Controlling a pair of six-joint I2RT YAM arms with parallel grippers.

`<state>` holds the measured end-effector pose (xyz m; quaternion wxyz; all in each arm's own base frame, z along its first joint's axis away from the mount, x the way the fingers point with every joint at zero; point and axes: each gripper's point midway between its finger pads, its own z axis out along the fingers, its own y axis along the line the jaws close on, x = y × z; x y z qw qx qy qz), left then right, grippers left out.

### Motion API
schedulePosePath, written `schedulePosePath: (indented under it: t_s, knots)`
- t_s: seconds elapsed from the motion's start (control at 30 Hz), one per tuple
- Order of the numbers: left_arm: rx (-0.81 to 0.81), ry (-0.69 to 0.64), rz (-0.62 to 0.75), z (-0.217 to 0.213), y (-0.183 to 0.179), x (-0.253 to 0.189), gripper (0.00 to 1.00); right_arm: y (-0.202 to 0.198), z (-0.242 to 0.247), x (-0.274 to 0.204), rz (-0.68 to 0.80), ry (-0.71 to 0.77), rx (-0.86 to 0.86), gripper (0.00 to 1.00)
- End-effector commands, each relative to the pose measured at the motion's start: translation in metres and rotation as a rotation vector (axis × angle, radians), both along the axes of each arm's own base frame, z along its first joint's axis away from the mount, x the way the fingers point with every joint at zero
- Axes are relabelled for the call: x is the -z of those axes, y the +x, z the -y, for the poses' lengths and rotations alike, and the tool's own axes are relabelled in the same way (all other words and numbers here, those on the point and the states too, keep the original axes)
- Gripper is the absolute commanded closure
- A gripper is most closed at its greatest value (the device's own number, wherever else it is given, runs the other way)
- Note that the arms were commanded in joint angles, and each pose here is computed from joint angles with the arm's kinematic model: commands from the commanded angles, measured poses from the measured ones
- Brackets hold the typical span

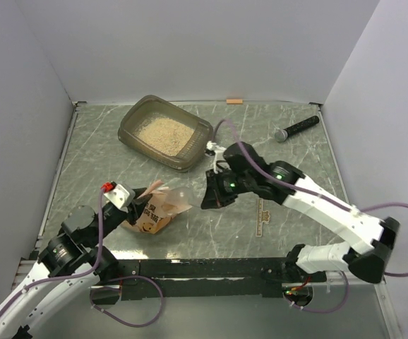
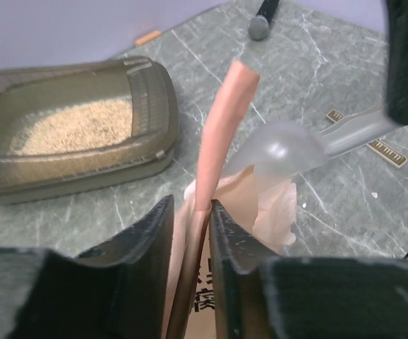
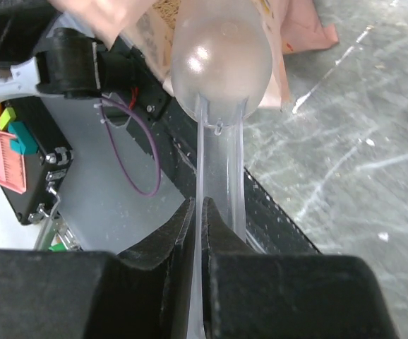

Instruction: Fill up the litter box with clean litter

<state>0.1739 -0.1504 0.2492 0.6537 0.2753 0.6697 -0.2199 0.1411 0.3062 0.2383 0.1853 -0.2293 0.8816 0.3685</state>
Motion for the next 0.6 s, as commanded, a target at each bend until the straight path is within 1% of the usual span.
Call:
schedulePosePath:
  t_s: [0.0, 0.07, 0.1, 0.13, 0.17, 0.3, 0.37, 0.4, 0.57]
  knots:
    - [0.009, -0.069, 0.102, -0.006, -0.008, -0.056, 0.65, -0.011, 0.031, -0.054, 0.128, 0.089, 0.055, 1.0]
    - [0.014, -0.041, 0.092, -0.007, -0.01, -0.059, 0.61, -0.015, 0.04, -0.071, 0.153, 0.11, 0.067, 1.0]
    - [0.02, -0.05, 0.107, -0.009, -0.013, -0.071, 0.6, -0.017, 0.046, -0.081, 0.175, 0.13, 0.075, 1.0]
    - [0.028, -0.04, 0.108, -0.008, -0.013, -0.074, 0.6, -0.018, 0.049, -0.096, 0.2, 0.156, 0.081, 1.0]
    - [0.038, -0.029, 0.122, -0.008, -0.015, -0.078, 0.6, -0.021, 0.054, -0.101, 0.201, 0.155, 0.084, 1.0]
    - [0.107, -0.042, 0.217, -0.004, -0.026, -0.105, 0.57, -0.035, 0.058, -0.137, 0.227, 0.244, 0.045, 1.0]
    - [0.145, -0.045, 0.257, 0.0, -0.031, -0.112, 0.58, -0.047, 0.055, -0.154, 0.219, 0.304, -0.008, 1.0]
    - [0.193, -0.075, 0.292, 0.006, -0.039, -0.121, 0.58, -0.05, 0.053, -0.163, 0.218, 0.33, -0.026, 1.0]
    - [0.344, -0.121, 0.386, 0.02, -0.062, -0.134, 0.56, -0.08, 0.042, -0.188, 0.146, 0.449, -0.183, 1.0]
